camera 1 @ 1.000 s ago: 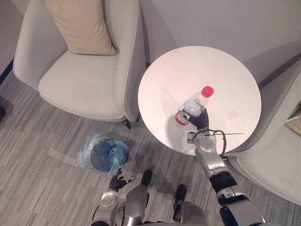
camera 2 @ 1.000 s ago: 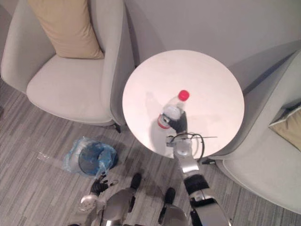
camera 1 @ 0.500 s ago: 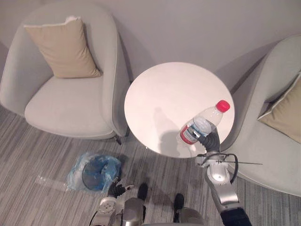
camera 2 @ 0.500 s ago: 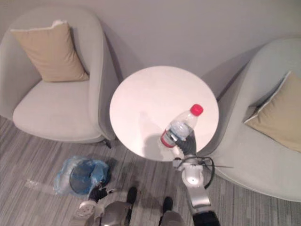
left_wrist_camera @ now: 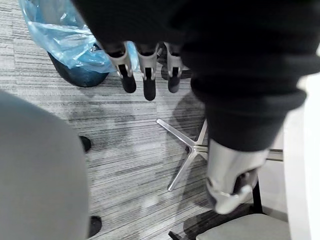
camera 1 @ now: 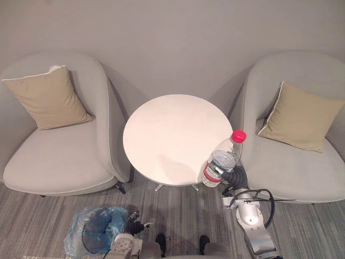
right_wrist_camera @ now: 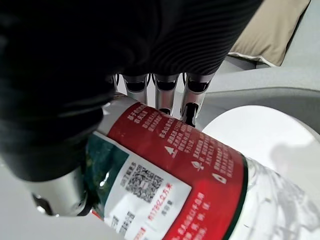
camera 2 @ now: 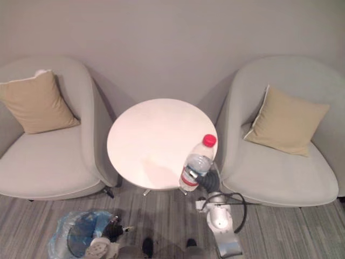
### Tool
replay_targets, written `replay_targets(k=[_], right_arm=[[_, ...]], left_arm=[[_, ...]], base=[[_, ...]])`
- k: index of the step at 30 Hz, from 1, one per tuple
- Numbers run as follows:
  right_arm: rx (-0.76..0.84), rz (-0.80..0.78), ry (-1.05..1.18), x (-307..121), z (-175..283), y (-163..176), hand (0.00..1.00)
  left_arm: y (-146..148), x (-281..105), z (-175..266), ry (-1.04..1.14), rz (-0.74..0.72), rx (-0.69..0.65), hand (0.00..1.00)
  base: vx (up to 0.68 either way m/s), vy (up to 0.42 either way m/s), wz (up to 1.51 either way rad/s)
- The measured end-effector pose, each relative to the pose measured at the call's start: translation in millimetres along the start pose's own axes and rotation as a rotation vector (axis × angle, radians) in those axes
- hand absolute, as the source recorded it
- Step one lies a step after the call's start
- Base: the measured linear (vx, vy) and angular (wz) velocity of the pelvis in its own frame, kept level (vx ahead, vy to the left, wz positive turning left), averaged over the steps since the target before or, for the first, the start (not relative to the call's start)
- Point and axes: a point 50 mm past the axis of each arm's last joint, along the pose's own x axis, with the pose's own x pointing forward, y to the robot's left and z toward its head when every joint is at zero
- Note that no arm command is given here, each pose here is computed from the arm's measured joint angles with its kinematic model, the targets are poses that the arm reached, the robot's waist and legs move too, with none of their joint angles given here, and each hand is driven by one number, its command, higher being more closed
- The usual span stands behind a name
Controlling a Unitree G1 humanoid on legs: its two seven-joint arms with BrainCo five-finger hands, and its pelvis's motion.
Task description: Gather rubbish on tea table into small bin, then transfer packed bag to large trash can.
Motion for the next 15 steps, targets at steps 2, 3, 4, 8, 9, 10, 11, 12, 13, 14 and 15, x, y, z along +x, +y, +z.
replay_targets(k=[2, 3, 4, 8, 9, 10, 11, 12, 13, 14, 15], right_arm=[[-0.022, 0.003, -0.004, -1, 0, 2, 1.0], [-0.026, 0.01, -0.008, -1, 1, 4, 1.0], [-0.022, 0.023, -0.022, 2, 4, 7, 1.0], [-0.017, 0.049, -0.105, 19, 21, 14, 1.0], [-0.018, 0.048, -0.102, 19, 20, 14, 1.0], [-0.02, 0.05, -0.099, 19, 19, 14, 1.0], [-0.021, 0.049, -0.099, 19, 19, 13, 1.0], [-0.029, 0.049, -0.095, 19, 18, 11, 1.0], [-0.025, 0.034, -0.087, 20, 17, 9, 1.0], [-0.026, 0.016, -0.075, 20, 14, 5, 1.0], [-0.032, -0.006, -0.05, 21, 9, 0, 1.0]], left_arm=[[2, 0, 0, -0.002, 0.01, -0.006, 0.0], [2, 0, 0, -0.001, 0.011, -0.006, 0.0], [4, 0, 1, -0.003, 0.017, -0.013, 0.0], [-5, 1, 5, -0.015, 0.023, -0.055, 0.0], [-7, 0, 4, -0.011, 0.026, -0.06, 0.0], [-8, 0, 4, -0.013, 0.025, -0.06, 0.0], [-9, 0, 5, -0.016, 0.023, -0.06, 0.0], [-10, 0, 5, -0.018, 0.021, -0.06, 0.0], [-7, 2, 9, -0.027, 0.021, -0.053, 0.0], [-6, 3, 11, -0.034, 0.022, -0.049, 0.0], [-6, 3, 12, -0.038, 0.021, -0.046, 0.0]], base=[[-0.09, -0.014, 0.98], [-0.08, -0.158, 0.86], [-0.07, -0.161, 0.62], [-0.19, -0.151, 0.49], [-0.23, -0.161, 0.64], [-0.18, -0.165, 0.56], [-0.23, -0.205, 0.57], [-0.25, -0.112, 0.64], [-0.33, -0.087, 0.73], [-0.32, -0.056, 0.81], [-0.24, -0.072, 0.7]])
